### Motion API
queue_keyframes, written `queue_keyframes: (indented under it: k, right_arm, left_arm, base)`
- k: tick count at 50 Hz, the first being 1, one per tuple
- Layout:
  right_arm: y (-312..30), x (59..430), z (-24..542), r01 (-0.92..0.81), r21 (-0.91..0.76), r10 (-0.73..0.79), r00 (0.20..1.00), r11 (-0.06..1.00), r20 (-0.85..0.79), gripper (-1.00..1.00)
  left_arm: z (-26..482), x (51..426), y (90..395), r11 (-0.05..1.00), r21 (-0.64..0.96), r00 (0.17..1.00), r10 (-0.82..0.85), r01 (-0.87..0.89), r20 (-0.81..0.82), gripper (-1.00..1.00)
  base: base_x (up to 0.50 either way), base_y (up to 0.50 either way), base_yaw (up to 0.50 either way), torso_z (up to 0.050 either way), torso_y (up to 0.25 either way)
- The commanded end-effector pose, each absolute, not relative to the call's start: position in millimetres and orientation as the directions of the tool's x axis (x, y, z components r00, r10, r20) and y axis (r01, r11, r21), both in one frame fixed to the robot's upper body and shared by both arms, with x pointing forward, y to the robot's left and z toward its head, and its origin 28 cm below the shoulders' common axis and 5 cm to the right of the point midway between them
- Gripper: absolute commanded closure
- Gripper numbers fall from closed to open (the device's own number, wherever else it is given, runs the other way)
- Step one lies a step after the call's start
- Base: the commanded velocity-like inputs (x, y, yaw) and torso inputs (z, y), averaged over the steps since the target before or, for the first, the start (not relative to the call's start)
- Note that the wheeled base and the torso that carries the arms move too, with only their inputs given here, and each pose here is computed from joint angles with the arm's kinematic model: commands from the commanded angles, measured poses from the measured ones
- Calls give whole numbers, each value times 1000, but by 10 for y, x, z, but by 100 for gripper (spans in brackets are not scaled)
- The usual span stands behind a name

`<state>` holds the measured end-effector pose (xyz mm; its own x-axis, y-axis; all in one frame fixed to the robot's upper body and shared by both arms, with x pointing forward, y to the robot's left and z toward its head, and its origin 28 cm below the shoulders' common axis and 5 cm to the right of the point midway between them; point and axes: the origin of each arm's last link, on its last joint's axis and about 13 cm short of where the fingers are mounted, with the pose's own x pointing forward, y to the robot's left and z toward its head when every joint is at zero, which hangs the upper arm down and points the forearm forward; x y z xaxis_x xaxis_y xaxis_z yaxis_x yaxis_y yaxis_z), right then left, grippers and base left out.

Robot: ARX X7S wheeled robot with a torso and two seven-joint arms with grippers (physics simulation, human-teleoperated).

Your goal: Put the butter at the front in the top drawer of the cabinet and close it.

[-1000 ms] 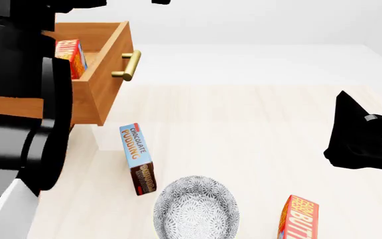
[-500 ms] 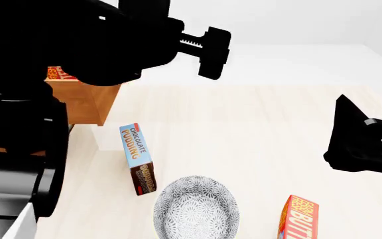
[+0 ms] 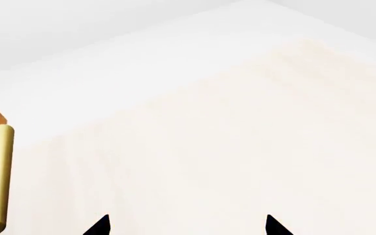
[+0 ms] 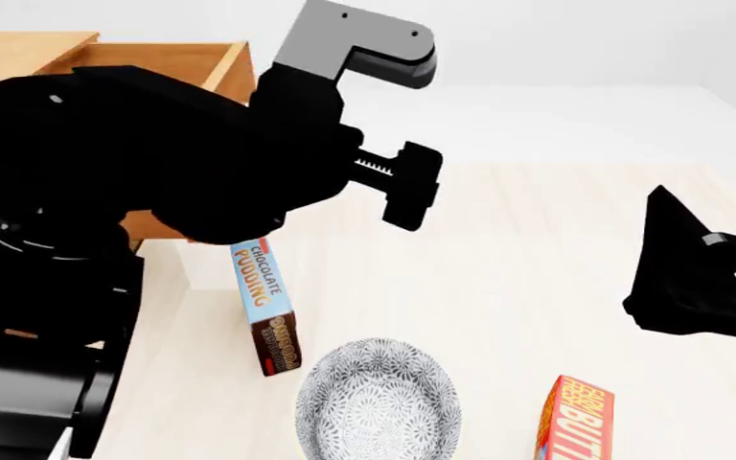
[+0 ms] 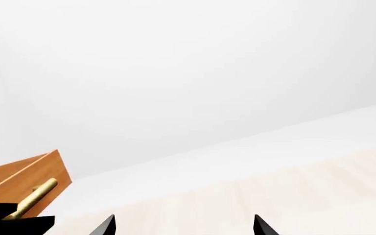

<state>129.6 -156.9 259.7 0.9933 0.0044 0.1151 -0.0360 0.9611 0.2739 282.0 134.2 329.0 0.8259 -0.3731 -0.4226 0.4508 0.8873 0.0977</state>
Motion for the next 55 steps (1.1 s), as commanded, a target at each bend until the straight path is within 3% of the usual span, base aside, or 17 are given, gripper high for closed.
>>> queue_keyframes:
  k: [1,33,55]
  right_arm:
    - [-1571,1296,2589,-39,277,7,993,960,116,-100]
    - [-1575,1297,2569,-44,282,12,993,958,115,-100]
    - [-1572,1282,2537,-43,293,8,993,955,119,-100]
  left_arm:
    - [3141,2929,1380,915,97,834,-308,391,-458,-100]
    - [2855,3305,1603,971,195,890,-35,138,-455,-100]
    - [2881,3382,1863,987,158,901,88,-22,-425,-100]
  base:
    - [0,0,0,0,0]
    - [0,0,0,0,0]
    - [0,0,0,0,0]
